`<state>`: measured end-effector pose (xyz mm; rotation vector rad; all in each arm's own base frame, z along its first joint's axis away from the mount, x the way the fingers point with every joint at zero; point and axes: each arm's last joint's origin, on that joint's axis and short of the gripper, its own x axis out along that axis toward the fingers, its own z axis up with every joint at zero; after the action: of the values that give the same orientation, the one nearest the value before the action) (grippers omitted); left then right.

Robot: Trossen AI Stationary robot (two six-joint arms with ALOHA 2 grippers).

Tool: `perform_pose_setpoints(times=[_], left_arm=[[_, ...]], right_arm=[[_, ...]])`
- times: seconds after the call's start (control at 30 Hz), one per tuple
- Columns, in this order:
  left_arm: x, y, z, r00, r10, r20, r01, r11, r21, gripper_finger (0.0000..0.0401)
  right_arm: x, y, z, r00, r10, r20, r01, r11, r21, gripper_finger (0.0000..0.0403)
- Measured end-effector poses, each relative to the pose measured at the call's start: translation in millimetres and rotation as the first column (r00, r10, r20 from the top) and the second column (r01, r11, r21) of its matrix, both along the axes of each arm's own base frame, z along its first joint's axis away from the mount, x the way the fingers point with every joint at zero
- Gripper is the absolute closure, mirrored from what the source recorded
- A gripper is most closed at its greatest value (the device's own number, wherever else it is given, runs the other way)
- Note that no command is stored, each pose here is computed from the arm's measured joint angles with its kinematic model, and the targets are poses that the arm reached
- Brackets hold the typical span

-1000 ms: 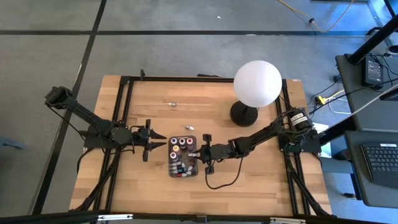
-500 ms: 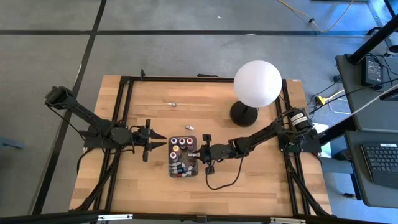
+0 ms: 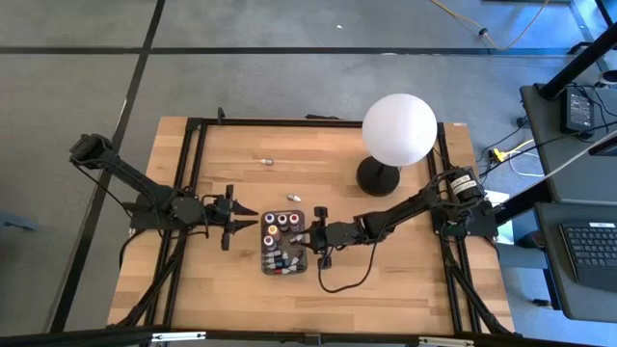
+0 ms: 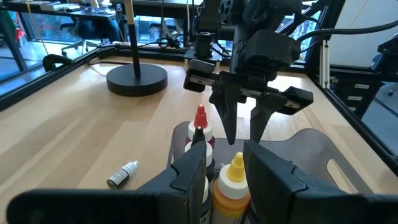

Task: Pick & Place food coloring
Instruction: Put the small red food coloring bottle into the black bin

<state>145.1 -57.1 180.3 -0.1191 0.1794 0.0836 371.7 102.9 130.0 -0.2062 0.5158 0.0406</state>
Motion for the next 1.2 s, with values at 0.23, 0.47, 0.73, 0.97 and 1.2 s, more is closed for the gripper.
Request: perform_pose_setpoints(times=[0.23, 0.47, 0.73, 0.97, 1.2], left_arm=[[0.5, 3.1, 4.5, 0.992, 0.115, 0.047, -0.114, 0.993, -0.018, 0.0297], [13.6, 22.1, 31.3, 0.962, 0.274, -0.004, -0.273, 0.960, 0.061, 0.0299], [14.7, 77.9, 78.9, 0.825, 0.481, -0.298, -0.457, 0.877, 0.150, 0.0326], [9.3, 127.5, 73.5, 0.768, 0.455, -0.452, -0.469, 0.879, 0.087, 0.0348], [21.3, 158.6, 53.2, 0.745, 0.394, -0.538, -0.450, 0.893, 0.031, 0.0356]], right_arm=[[-13.5, -3.6, 36.0, 1.000, 0.025, -0.019, -0.026, 0.999, -0.038, 0.0258], [-40.0, -14.1, 78.8, 0.997, -0.004, -0.075, 0.002, 1.000, -0.021, 0.0259], [-50.1, -18.5, 98.7, 0.998, -0.032, -0.044, 0.032, 0.999, 0.002, 0.0259], [-54.2, -35.7, 88.7, 0.981, -0.093, -0.171, 0.091, 0.996, -0.023, 0.0260], [-81.2, -43.2, 76.2, 0.984, -0.060, -0.168, 0.069, 0.996, 0.049, 0.0260]])
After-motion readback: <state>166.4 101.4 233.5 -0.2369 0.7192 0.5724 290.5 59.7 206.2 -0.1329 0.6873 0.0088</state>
